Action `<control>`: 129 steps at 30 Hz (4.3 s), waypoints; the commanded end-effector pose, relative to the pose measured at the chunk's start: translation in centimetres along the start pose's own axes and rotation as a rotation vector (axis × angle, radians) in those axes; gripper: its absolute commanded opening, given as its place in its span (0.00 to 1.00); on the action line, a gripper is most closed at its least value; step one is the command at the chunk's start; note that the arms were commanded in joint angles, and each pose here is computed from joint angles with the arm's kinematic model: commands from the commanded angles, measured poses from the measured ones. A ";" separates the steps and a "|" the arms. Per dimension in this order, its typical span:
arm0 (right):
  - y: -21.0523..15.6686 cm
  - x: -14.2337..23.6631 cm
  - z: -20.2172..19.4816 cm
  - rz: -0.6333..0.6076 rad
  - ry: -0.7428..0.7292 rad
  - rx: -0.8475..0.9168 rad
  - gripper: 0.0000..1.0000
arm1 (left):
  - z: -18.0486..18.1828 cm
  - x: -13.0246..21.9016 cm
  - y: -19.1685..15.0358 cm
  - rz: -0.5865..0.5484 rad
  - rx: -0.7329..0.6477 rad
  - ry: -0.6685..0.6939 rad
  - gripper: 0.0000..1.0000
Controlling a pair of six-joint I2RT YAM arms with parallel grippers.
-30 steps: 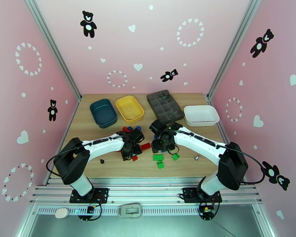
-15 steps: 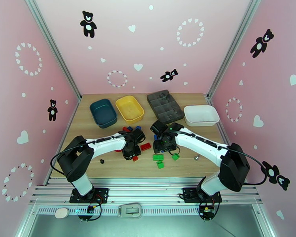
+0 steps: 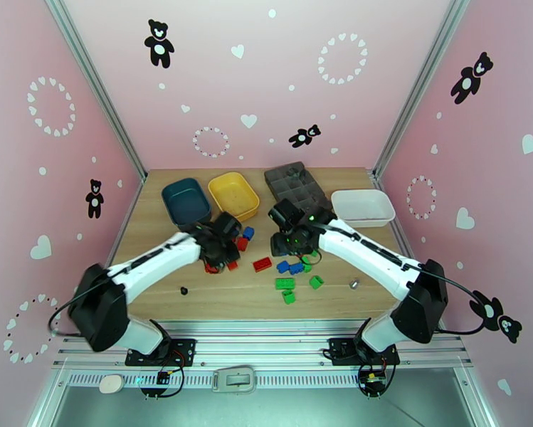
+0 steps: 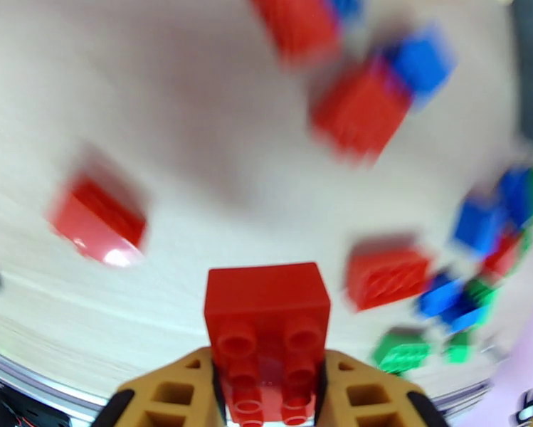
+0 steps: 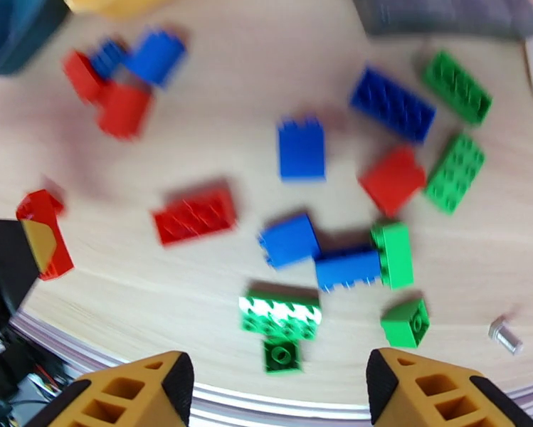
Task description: Sort the legos into containers by color
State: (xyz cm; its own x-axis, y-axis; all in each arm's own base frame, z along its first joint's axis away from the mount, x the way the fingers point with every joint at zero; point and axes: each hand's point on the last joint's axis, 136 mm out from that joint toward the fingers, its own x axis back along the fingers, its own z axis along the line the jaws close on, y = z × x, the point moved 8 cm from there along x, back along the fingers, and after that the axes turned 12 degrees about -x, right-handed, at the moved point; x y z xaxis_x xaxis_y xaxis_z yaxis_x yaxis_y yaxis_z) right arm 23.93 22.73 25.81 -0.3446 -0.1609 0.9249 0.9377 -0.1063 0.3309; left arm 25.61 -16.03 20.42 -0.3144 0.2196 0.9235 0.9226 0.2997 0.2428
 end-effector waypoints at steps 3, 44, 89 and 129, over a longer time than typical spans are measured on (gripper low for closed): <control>1.1 -0.4 2.0 0.000 0.094 -0.013 0.70 | 4.0 3.6 5.2 -0.092 0.054 0.024 0.30; 0.3 -5.2 1.3 0.207 0.092 0.025 0.61 | 6.3 1.8 3.8 0.021 0.021 0.127 0.68; -2.4 -5.6 -0.5 0.215 0.045 0.010 0.66 | 4.1 -9.4 -0.8 0.252 -0.159 0.284 0.49; 2.2 -4.5 8.7 0.278 0.389 0.042 0.65 | 10.6 0.8 21.0 -0.097 0.111 0.114 0.67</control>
State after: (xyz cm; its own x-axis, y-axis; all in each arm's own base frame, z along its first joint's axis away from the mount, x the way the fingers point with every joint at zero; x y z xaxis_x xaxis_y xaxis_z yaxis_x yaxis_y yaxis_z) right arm 28.31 31.98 23.56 -0.0681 -0.5410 0.8382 0.9948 0.0275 0.0986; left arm 42.75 0.80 21.35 -0.3331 0.0470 0.9417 0.8588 0.4274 0.2824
